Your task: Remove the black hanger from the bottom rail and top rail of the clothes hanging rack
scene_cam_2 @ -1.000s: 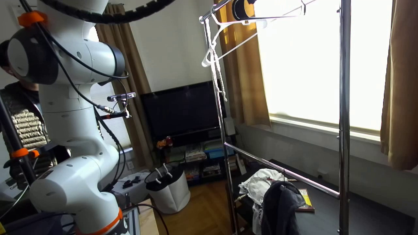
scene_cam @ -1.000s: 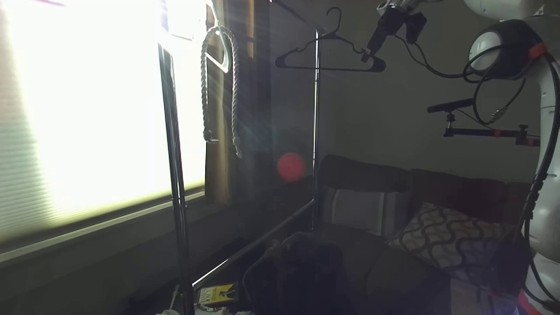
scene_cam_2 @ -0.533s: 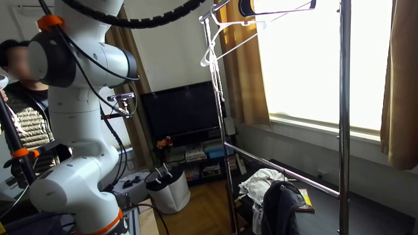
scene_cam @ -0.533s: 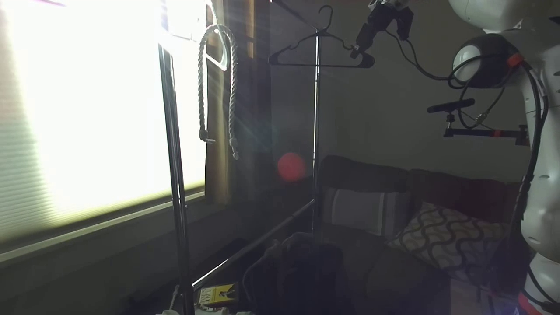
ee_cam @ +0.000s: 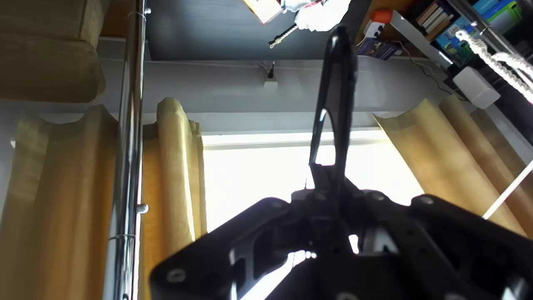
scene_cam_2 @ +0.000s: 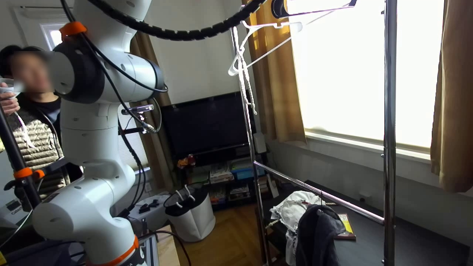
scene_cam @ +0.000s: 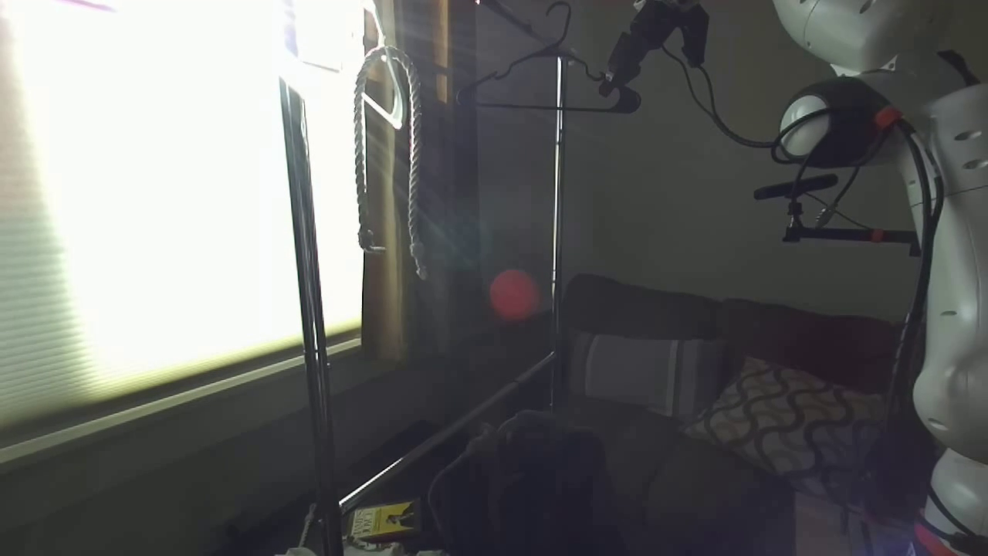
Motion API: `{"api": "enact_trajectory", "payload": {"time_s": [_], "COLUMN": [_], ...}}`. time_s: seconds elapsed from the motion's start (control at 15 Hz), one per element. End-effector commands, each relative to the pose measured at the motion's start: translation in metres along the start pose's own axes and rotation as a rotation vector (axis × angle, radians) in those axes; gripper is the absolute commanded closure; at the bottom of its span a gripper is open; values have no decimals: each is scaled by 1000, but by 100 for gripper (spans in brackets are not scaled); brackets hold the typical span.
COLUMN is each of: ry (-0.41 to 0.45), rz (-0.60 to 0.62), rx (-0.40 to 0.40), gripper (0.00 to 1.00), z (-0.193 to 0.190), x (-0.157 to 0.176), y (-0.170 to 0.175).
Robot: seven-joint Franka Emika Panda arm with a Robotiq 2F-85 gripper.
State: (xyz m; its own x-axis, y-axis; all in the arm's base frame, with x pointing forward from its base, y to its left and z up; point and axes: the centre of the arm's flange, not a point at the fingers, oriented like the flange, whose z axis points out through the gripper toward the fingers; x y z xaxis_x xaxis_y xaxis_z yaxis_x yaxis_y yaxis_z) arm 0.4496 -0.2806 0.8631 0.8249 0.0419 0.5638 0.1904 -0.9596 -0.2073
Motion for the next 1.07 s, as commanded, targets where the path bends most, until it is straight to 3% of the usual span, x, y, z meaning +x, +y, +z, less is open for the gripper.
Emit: {"api": "enact_trajectory", "payload": {"time_s": [0.0,0.4,0.47,0.53,0.67,1.0], "ry": [-22,-51,-64,-65,-44,83], "rz": [13,11,8,4,-3,29], "rx": [-11,-29,-35,-35,-36,-87], "gripper": [99,99,92,68,64,27], "z": [-27,-9,-6,-6,-19,-87], "x": [56,70,71,70,61,-41], "y": [10,3,2,1,2,29]}}
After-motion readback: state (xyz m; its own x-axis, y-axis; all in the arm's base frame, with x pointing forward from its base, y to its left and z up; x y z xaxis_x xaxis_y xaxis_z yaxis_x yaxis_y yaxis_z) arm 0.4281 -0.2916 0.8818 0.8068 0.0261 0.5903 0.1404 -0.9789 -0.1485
